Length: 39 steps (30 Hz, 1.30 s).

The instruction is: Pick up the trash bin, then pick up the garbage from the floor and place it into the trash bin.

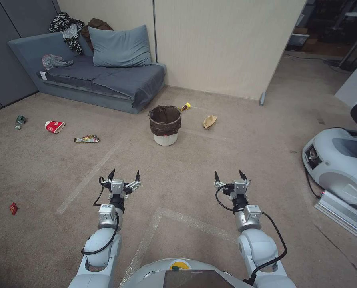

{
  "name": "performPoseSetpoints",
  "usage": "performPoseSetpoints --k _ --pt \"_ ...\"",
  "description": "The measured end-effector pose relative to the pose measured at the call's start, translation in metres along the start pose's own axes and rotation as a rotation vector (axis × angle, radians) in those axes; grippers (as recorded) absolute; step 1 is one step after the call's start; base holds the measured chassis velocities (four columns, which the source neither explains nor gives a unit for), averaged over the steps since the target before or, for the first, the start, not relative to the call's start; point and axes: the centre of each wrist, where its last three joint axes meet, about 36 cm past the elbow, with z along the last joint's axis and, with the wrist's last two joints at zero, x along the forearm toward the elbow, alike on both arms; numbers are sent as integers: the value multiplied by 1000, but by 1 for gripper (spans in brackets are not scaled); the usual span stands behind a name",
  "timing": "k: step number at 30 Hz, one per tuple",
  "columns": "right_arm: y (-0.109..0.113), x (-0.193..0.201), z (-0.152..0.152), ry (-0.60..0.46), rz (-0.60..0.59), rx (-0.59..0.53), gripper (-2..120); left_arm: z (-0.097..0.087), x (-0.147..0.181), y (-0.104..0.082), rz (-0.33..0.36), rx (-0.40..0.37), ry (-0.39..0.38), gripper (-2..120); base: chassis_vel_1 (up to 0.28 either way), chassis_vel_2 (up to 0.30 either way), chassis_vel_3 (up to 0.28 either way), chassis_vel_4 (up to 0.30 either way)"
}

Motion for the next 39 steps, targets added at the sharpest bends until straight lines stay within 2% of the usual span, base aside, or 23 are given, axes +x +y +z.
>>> performPoseSetpoints --k 14,17,20,21,22,23,39 --pt "0 0 0 0 0 0 100 0 0 0 0 0 0 100 0 0 0 0" --pt "2 5 -2 -14 20 11 100 -5 2 -1 -3 -3 8 100 0 0 0 0" --pt "13 40 -22 -137 153 70 100 -38 16 -6 -22 -27 37 100 0 0 0 0" --pt "13 40 -22 -137 153 70 100 -38 16 -6 -22 -27 37 100 0 0 0 0" --pt "15 48 -27 -170 186 80 100 -55 23 -9 -31 -38 52 100 0 0 0 0" --pt "16 50 -26 -186 188 72 100 -63 28 -11 -35 -43 62 100 0 0 0 0" --pt "16 45 -13 -239 149 35 100 -61 33 -16 -34 -48 95 100 0 0 0 0"
